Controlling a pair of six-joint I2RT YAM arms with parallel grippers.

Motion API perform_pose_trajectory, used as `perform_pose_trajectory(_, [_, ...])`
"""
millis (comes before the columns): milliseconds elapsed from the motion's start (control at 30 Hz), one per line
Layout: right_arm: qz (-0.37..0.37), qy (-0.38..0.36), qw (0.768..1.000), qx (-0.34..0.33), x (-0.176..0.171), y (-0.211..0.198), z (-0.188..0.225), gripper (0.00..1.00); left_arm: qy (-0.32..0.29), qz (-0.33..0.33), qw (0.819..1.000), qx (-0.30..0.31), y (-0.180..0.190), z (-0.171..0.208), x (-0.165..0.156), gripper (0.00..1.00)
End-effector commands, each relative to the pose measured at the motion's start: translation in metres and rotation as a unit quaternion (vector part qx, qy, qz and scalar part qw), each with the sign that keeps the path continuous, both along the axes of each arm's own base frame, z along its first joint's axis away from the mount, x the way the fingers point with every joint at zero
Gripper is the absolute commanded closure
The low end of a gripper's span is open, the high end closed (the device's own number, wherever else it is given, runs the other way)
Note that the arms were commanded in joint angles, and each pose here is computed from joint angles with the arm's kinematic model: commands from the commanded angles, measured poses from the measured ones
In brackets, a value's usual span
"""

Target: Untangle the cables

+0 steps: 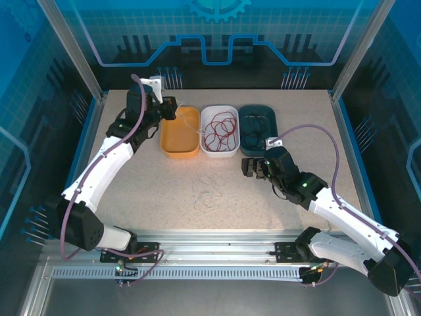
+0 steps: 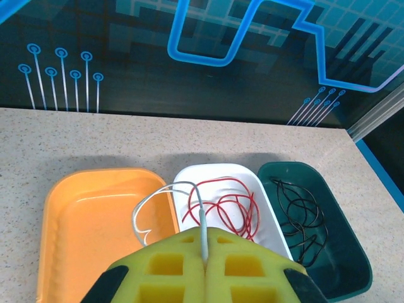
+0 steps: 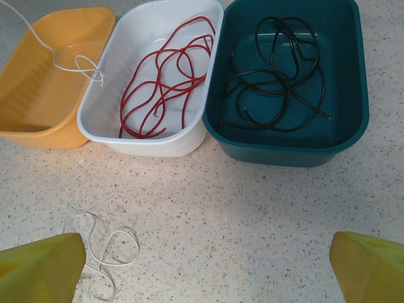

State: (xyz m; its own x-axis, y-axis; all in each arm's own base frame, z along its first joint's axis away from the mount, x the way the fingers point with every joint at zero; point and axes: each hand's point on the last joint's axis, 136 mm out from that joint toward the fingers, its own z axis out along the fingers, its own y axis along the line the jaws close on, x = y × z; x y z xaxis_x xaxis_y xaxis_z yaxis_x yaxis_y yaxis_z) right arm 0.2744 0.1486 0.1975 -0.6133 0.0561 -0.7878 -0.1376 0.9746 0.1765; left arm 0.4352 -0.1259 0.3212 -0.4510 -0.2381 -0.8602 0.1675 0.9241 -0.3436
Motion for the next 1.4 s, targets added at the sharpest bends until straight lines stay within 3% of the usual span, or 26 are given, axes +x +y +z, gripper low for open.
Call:
perform_pose_trajectory(0, [-0.012, 0.006, 1.000, 0.002, 0.003, -0.004, 0.000, 0.00, -0.013, 0.023, 1.000, 0.003, 0.016, 0.011, 0.005, 1.00])
perform_pose_trajectory(267, [-0.018, 0.011, 1.000, 0.000, 0.007, -0.003, -0.007, 0.00, -0.062, -0.042, 0.995, -0.070, -0.004, 0.087, -0.019, 1.00])
perform_pose_trajectory(500, [-0.009, 0.020, 1.000, 0.001, 0.011, 0.004, -0.013, 0.00, -0.082, -0.055, 0.991, -0.090, -0.007, 0.106, -0.030, 1.00])
perform_pose_trajectory(800, [-0.012, 0.028, 1.000, -0.001, 0.011, 0.004, -0.017, 0.00, -0.046, -0.021, 0.997, -0.059, 0.004, 0.064, -0.018, 1.00])
perform_pose_trajectory(1367, [-0.039, 0.034, 0.999, 0.015, 0.012, -0.011, -0.013, 0.00, 0.108, 0.025, 0.993, 0.030, 0.015, -0.093, 0.024, 1.00])
